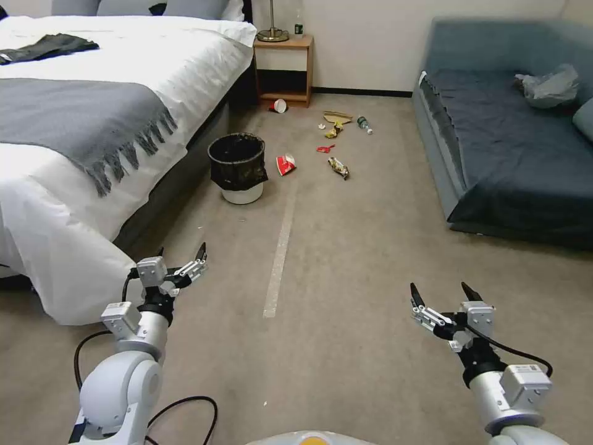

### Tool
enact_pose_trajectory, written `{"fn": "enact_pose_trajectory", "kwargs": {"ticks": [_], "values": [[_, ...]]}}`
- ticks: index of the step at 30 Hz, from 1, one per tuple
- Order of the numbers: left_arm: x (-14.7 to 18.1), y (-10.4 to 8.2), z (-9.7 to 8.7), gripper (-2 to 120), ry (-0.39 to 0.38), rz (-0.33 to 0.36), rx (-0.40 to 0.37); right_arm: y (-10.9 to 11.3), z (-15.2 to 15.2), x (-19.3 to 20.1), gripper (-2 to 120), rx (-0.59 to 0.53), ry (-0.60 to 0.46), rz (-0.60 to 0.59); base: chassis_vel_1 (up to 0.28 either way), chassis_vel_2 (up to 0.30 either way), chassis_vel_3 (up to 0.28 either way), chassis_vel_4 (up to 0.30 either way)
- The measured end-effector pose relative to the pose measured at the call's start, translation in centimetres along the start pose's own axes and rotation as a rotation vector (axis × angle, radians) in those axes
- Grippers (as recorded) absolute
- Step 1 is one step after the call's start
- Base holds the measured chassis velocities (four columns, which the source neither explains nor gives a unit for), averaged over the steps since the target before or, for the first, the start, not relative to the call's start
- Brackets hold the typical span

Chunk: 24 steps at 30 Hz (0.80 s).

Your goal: Pick up the trash can from the floor.

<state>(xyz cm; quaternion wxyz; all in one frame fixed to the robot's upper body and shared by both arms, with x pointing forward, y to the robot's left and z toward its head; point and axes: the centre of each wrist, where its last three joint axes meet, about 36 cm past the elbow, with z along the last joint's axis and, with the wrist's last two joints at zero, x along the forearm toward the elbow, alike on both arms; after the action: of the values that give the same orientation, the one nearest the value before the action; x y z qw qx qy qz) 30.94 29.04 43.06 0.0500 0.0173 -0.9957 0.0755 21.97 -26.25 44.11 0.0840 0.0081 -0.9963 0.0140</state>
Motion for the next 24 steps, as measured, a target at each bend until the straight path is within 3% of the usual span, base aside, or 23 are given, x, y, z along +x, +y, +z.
{"fn": "enact_pose_trajectory", "kwargs": {"ticks": [9, 24], "values": [[0.01, 0.0, 0.01, 100, 0.0, -0.001, 0.0, 0.02, 0.1, -0.05, 100, -0.002, -0.001, -0.001, -0.099, 0.114, 0.106, -0.101], [-0.22, 0.15, 0.27, 100, 0.005, -0.008, 0.001, 0.02, 0.34, -0.18, 100, -0.003, 0.0, -0.002, -0.21, 0.205, 0.211, -0.203]]}}
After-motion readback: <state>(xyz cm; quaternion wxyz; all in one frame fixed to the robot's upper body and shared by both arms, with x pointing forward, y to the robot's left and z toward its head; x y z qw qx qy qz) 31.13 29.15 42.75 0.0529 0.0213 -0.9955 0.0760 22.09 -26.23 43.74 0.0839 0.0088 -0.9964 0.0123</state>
